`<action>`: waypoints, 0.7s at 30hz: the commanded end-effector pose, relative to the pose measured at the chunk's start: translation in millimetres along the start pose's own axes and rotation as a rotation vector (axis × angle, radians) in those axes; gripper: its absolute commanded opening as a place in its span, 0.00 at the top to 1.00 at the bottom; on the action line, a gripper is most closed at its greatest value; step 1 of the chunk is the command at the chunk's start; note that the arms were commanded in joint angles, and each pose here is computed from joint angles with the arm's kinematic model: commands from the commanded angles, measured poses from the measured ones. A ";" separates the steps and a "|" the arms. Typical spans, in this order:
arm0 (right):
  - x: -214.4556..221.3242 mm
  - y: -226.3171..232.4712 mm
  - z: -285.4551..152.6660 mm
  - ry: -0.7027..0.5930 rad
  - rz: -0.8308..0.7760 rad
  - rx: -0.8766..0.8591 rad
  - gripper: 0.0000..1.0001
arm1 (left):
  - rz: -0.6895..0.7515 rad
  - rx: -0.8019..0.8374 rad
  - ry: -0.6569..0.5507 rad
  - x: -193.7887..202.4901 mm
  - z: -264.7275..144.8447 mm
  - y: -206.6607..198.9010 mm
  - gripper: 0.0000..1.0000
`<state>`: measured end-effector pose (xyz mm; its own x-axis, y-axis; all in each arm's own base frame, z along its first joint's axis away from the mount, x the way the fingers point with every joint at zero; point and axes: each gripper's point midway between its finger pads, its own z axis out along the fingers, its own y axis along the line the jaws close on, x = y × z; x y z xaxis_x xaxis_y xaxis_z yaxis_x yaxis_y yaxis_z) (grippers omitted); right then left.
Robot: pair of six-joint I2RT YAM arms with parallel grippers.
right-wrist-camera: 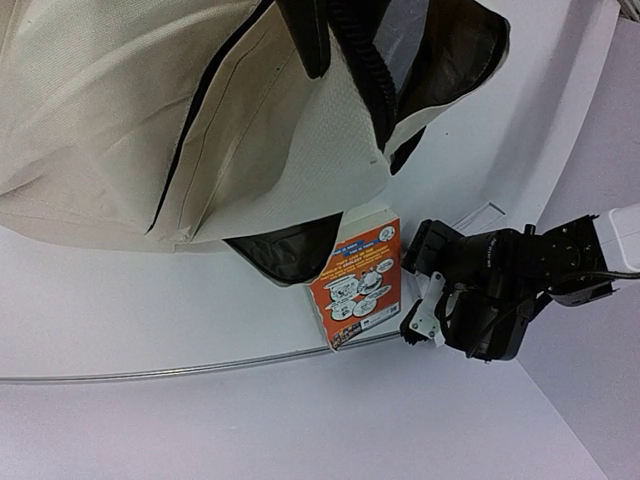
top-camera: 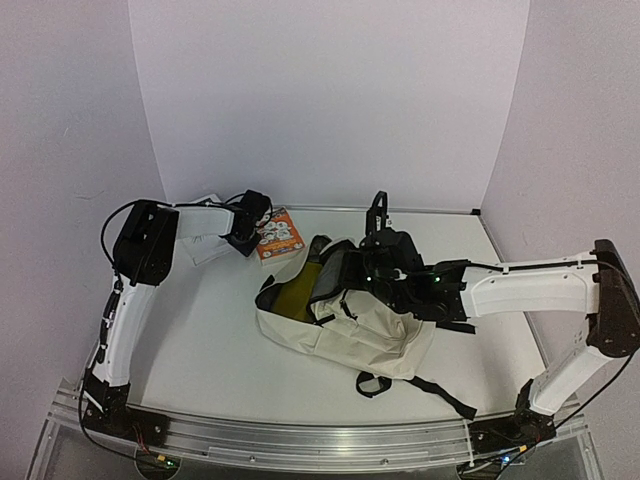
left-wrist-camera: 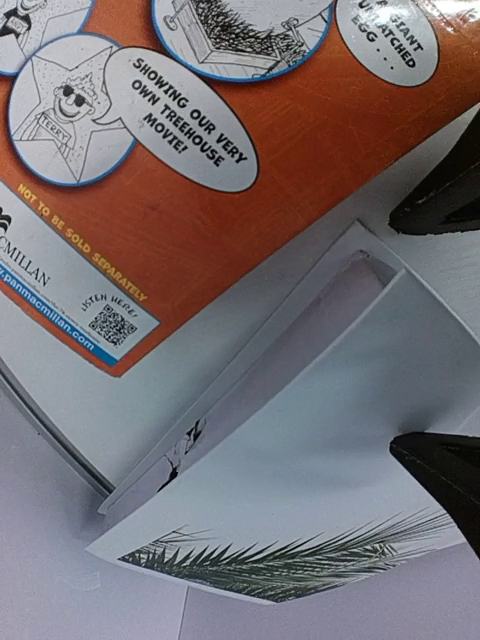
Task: Pack the student bag
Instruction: Pick up the book at the corner of the board.
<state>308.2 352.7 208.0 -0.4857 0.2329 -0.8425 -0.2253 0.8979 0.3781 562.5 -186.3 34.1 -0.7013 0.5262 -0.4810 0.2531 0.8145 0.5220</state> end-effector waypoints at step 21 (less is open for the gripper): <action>-12.1 3.6 -7.1 -0.032 0.033 -0.014 0.83 | 0.057 -0.266 -0.247 -57.3 -70.7 39.3 1.00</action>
<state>308.3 352.8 208.2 -0.4859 0.2373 -0.8412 -0.2234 0.8967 0.3820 564.0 -191.7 53.2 -0.5844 0.6663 -0.4631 0.2007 0.6717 0.7131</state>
